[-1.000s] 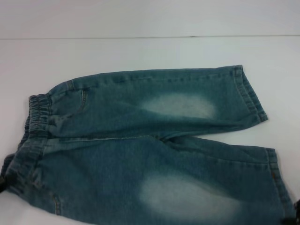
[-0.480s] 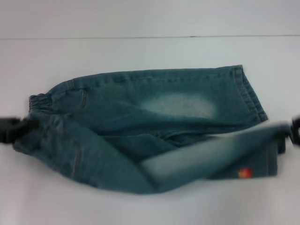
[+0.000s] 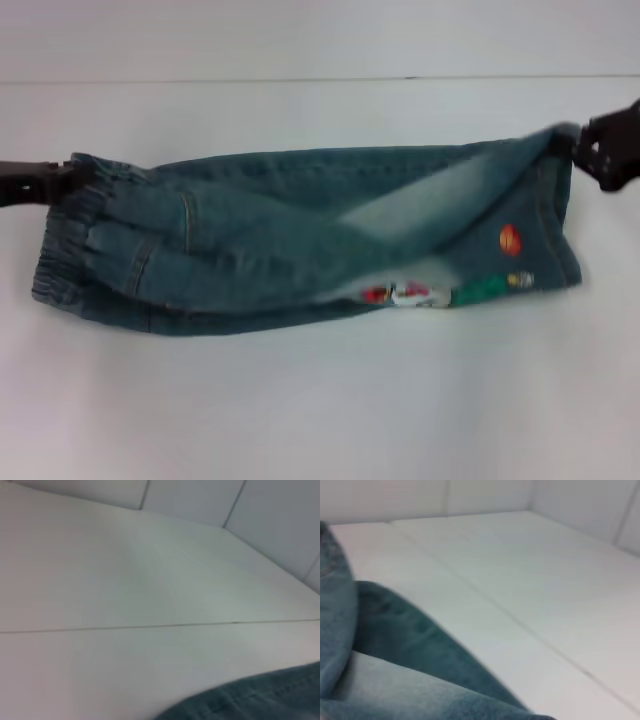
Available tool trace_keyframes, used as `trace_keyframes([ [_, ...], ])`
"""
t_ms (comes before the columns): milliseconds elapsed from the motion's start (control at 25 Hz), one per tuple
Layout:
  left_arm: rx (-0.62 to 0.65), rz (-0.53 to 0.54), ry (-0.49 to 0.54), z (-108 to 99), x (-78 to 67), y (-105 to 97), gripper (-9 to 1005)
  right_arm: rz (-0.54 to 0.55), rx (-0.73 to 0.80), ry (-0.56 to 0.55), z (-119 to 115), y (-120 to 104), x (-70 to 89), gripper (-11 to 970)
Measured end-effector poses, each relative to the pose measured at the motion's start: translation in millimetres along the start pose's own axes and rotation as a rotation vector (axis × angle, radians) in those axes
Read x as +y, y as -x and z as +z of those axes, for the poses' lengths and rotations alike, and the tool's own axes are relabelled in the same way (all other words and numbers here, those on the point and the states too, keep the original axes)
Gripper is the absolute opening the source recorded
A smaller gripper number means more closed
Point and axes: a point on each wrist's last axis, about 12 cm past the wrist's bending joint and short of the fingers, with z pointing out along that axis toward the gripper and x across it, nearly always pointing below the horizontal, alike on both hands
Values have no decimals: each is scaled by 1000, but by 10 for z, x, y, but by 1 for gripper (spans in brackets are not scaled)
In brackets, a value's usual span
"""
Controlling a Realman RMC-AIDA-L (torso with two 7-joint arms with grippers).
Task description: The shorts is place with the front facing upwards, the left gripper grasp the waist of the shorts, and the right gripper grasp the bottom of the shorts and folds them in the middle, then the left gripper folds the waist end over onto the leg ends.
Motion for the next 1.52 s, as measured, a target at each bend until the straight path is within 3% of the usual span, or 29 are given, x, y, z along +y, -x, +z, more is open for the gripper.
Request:
trace_keyframes([
  [160, -8, -7, 68, 156, 66, 61, 71, 15, 16, -93, 151, -2, -105, 33],
  [400, -16, -15, 125, 229, 124, 67, 94, -6, 58, -177, 388, -4, -164, 29],
  [840, -26, -16, 160, 296, 129, 49, 136, -73, 107, -227, 790, 55, -96, 44],
  [1120, 6, 21, 178, 362, 100, -22, 163, -73, 111, -219, 820, 51, -75, 73],
  [1520, 107, 166, 219, 546, 20, -47, 219, -84, 126, -248, 775, -33, -90, 113],
])
